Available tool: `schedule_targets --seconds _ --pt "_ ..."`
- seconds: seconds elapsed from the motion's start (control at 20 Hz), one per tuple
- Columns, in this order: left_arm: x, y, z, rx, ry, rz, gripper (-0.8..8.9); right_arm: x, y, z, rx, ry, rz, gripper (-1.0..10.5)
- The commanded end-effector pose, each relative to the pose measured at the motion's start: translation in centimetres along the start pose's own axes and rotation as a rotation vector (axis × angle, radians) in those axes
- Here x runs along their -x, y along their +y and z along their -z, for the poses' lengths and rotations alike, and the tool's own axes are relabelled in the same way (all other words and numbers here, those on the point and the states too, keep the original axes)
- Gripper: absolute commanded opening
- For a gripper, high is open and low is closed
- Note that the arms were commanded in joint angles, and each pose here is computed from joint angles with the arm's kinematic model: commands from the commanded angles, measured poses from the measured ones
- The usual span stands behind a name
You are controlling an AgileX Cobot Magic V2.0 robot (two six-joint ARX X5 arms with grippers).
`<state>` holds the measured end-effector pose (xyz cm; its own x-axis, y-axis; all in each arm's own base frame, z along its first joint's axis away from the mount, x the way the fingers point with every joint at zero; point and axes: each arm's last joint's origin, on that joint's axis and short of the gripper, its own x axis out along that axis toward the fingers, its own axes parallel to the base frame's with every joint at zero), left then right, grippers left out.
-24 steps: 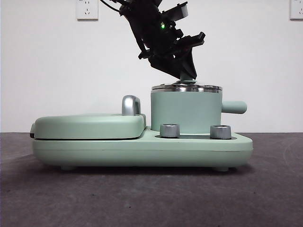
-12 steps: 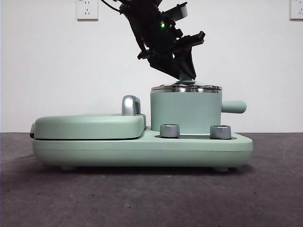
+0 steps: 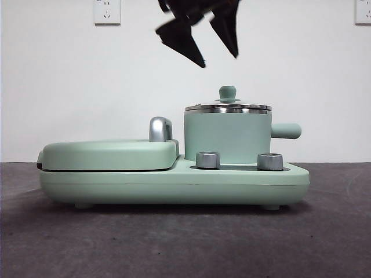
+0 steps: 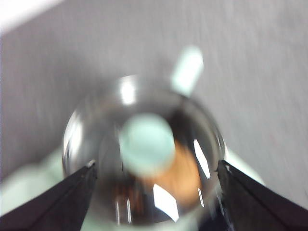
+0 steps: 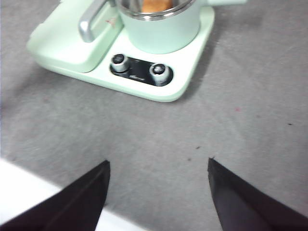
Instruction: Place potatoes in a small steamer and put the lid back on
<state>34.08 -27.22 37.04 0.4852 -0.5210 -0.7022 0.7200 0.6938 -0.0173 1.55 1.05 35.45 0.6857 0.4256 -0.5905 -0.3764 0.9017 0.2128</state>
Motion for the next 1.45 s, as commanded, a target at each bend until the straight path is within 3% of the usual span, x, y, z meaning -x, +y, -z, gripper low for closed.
schedule_targets --seconds 0.05,0.3,0.6,0.85,1.0,1.2,1.25,1.35,1.4,1.45 --pt "2.1 -0.9 0.1 0.01 0.053 0.022 4.05 0.0 0.1 -0.1 -0.007 -0.002 -0.009 3.2" --pt "7.6 -1.7 1.2 0.049 0.122 0.078 4.05 0.0 0.1 -0.2 -0.007 -0.005 -0.01 3.2" --pt "15.7 -2.8 4.2 0.039 0.05 0.074 4.04 0.0 0.2 -0.8 0.002 -0.059 -0.047 3.2" --pt "19.8 -3.7 11.5 0.035 -0.048 0.069 4.01 0.1 0.5 -1.8 0.006 -0.16 -0.078 3.2" --pt "20.6 -4.2 17.5 0.094 -0.112 0.067 4.01 -0.1 0.7 -2.5 0.018 -0.193 -0.136 3.2" --pt "21.3 -4.6 23.7 0.186 -0.323 0.045 3.96 -1.0 0.8 -3.3 0.017 -0.16 -0.166 3.2" --pt "21.4 -4.6 24.5 0.202 -0.351 0.035 3.67 -1.2 0.8 -3.4 0.016 -0.153 -0.165 3.2" --pt "21.6 -4.6 25.8 0.227 -0.389 0.012 1.09 -1.6 0.8 -3.6 0.013 -0.139 -0.159 3.0" --pt "21.8 -4.6 26.3 0.233 -0.4 -0.004 0.0 -1.7 0.8 -3.7 0.012 -0.132 -0.158 1.8" --pt "22.0 -4.6 26.7 0.237 -0.413 -0.025 0.09 -1.9 0.8 -3.8 0.012 -0.127 -0.154 0.0"
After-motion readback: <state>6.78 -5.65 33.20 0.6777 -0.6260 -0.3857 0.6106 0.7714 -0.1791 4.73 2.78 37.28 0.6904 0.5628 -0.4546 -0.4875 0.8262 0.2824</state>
